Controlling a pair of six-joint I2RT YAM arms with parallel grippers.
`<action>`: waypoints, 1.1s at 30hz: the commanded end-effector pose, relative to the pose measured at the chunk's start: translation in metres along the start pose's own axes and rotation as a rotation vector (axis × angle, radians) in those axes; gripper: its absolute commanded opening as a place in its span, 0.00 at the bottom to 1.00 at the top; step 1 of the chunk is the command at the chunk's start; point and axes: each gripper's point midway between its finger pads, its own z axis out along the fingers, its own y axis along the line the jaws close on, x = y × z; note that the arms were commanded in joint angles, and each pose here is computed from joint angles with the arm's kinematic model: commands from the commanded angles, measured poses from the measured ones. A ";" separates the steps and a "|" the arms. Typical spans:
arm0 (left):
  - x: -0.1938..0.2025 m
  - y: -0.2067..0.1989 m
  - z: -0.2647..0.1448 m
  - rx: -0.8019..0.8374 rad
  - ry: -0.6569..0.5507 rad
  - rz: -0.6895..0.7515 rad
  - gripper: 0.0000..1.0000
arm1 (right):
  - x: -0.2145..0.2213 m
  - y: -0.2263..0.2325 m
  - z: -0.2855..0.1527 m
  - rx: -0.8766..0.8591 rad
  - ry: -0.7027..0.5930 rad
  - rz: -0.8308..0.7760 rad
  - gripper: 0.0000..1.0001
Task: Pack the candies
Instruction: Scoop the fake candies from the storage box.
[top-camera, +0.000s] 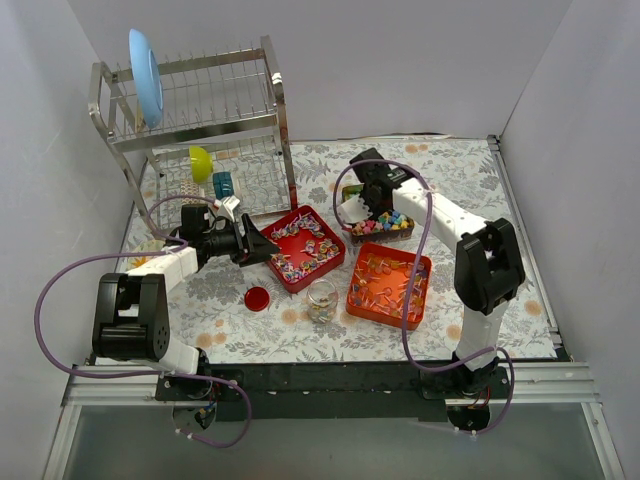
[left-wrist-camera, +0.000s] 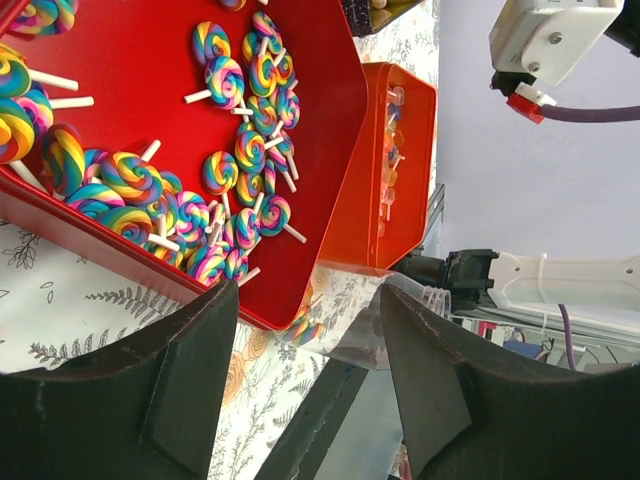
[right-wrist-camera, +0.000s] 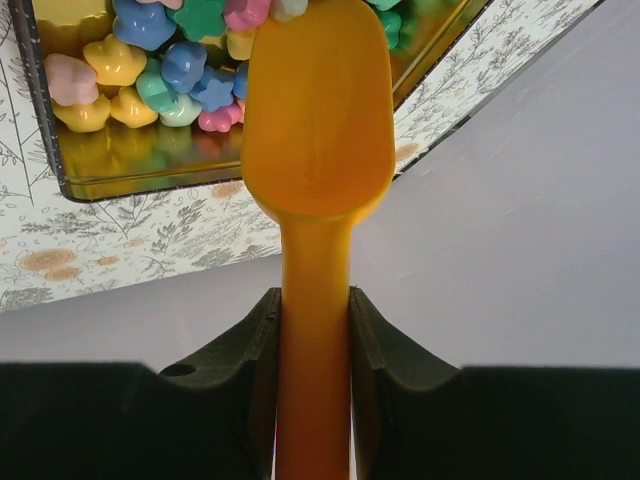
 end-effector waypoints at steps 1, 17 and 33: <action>-0.005 -0.008 -0.002 0.019 -0.020 0.036 0.58 | 0.032 -0.013 -0.023 0.042 0.029 0.068 0.01; -0.003 -0.006 0.000 0.024 -0.011 0.007 0.58 | 0.047 0.025 -0.029 -0.210 -0.019 0.214 0.01; -0.001 -0.001 0.001 0.022 -0.014 0.005 0.58 | 0.035 0.073 -0.012 -0.419 -0.069 0.396 0.01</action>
